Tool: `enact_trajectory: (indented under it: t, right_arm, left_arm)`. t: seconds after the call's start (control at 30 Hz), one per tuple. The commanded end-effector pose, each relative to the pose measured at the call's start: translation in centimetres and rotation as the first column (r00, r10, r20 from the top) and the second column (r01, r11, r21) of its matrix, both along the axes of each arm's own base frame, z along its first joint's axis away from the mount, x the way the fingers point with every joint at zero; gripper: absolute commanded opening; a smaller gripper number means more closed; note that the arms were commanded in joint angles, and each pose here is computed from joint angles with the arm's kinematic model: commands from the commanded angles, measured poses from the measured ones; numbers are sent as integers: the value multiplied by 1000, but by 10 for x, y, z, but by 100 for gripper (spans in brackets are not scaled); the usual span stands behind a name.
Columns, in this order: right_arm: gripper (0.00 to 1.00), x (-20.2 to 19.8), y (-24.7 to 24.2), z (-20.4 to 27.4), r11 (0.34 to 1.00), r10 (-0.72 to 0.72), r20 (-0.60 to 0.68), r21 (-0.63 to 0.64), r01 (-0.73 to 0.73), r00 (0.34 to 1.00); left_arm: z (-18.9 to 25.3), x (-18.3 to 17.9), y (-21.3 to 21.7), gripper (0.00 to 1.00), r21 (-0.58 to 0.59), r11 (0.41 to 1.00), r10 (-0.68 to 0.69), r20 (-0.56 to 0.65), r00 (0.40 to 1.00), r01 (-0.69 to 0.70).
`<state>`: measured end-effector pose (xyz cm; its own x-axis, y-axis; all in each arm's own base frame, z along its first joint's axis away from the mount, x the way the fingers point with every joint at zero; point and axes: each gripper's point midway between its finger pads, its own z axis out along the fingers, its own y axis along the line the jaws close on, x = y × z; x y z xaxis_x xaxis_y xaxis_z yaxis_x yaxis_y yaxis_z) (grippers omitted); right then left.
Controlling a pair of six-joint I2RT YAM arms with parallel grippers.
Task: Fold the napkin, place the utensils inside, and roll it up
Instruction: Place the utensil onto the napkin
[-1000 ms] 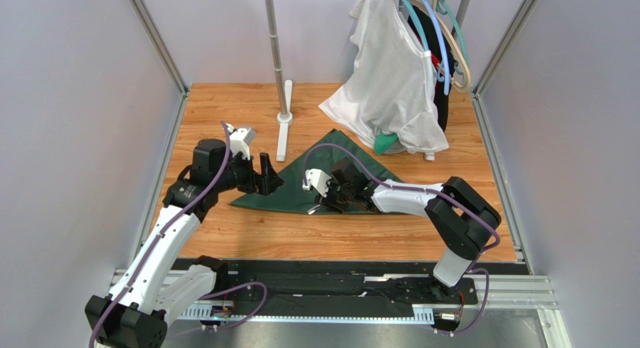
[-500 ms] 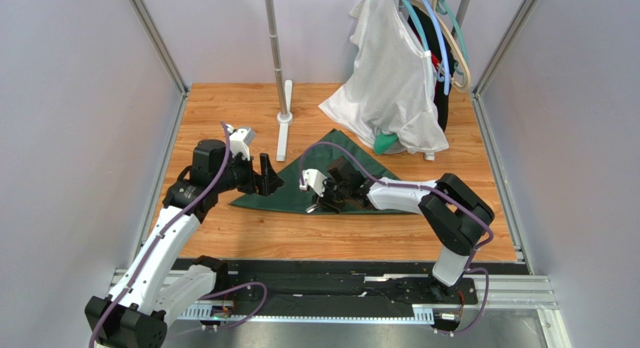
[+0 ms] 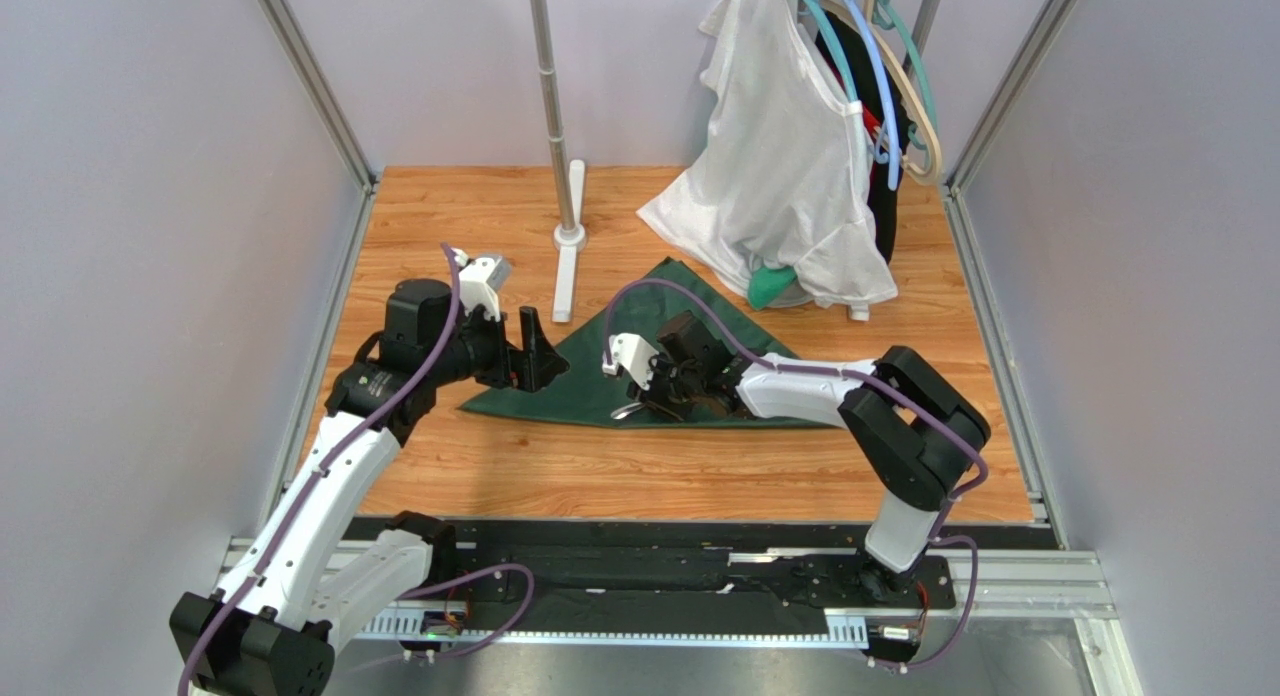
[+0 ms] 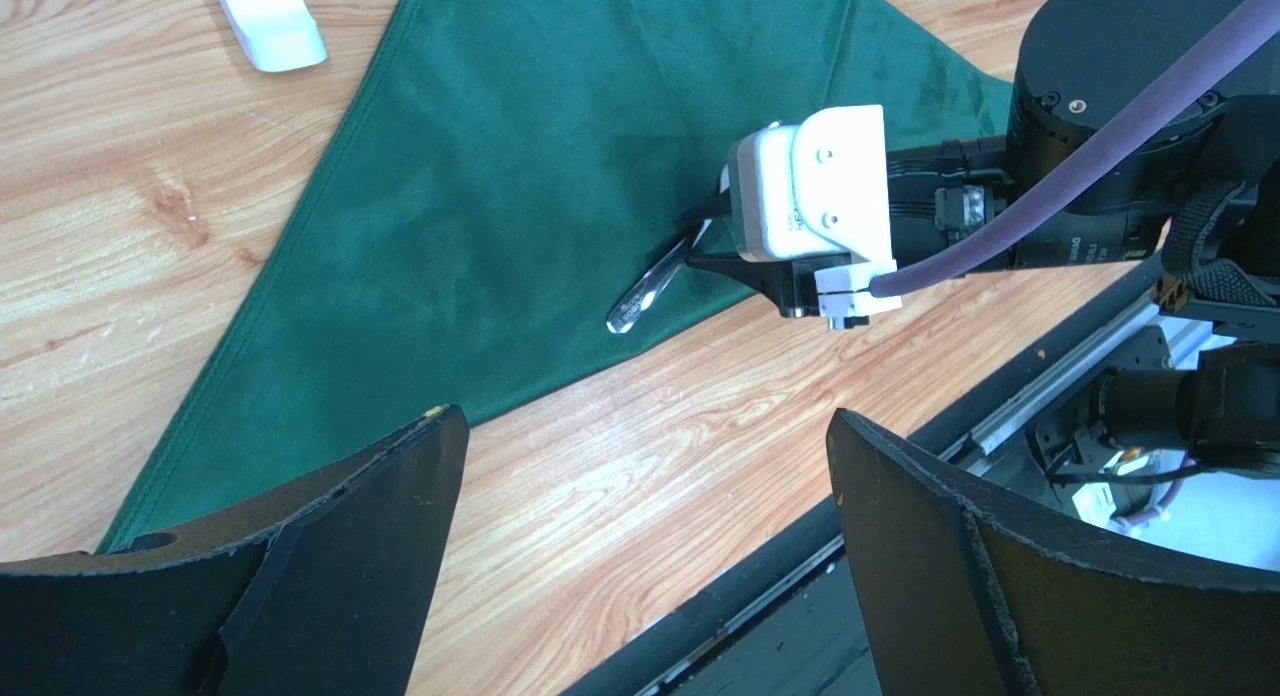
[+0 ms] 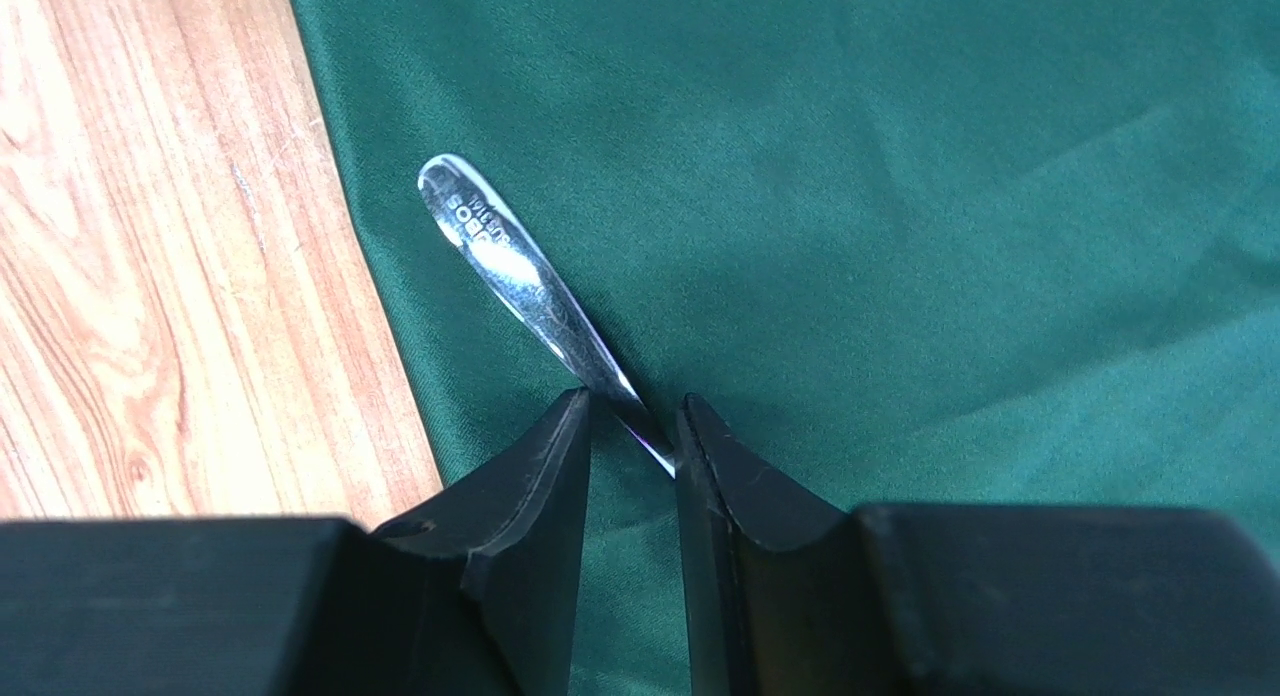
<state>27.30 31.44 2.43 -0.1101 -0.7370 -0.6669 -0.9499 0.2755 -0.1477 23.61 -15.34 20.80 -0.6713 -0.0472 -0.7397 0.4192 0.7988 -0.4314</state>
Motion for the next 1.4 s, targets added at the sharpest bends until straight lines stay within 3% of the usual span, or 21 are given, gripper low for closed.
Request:
enact_trajectory:
  t: [0.0,0.27,0.43,0.6,0.7,0.87,1.27,1.37]
  right_arm:
    - [29,3,-4,19,998,-48,17,30,47,999]
    - [19,-2,-11,22,997,-79,-8,14,79,997]
    - [19,4,-14,24,991,-134,10,24,133,991]
    - [23,24,-4,51,950,-289,-22,114,290,957]
    - [28,43,-2,66,867,-455,-84,186,462,887]
    - [30,68,-20,55,721,-676,-85,134,680,732]
    - [31,38,-63,35,476,-863,-181,21,879,471]
    - [32,36,-71,28,450,-879,-172,7,893,444]
  left_arm:
    - [7,0,-2,99,-23,1000,-7,26,1000,8]
    - [7,-1,-2,99,-25,1000,-7,28,1000,7]
    - [7,-1,-2,99,-27,1000,-7,28,1000,8]
    - [8,-1,1,99,-22,1000,8,35,999,-7]
    - [9,-1,2,99,-21,1000,13,42,999,-12]
    - [9,-2,1,99,-22,1000,10,43,999,-9]
    - [10,-1,0,99,-29,1000,4,43,999,-3]
    - [9,-2,-2,99,-35,999,-4,34,999,5]
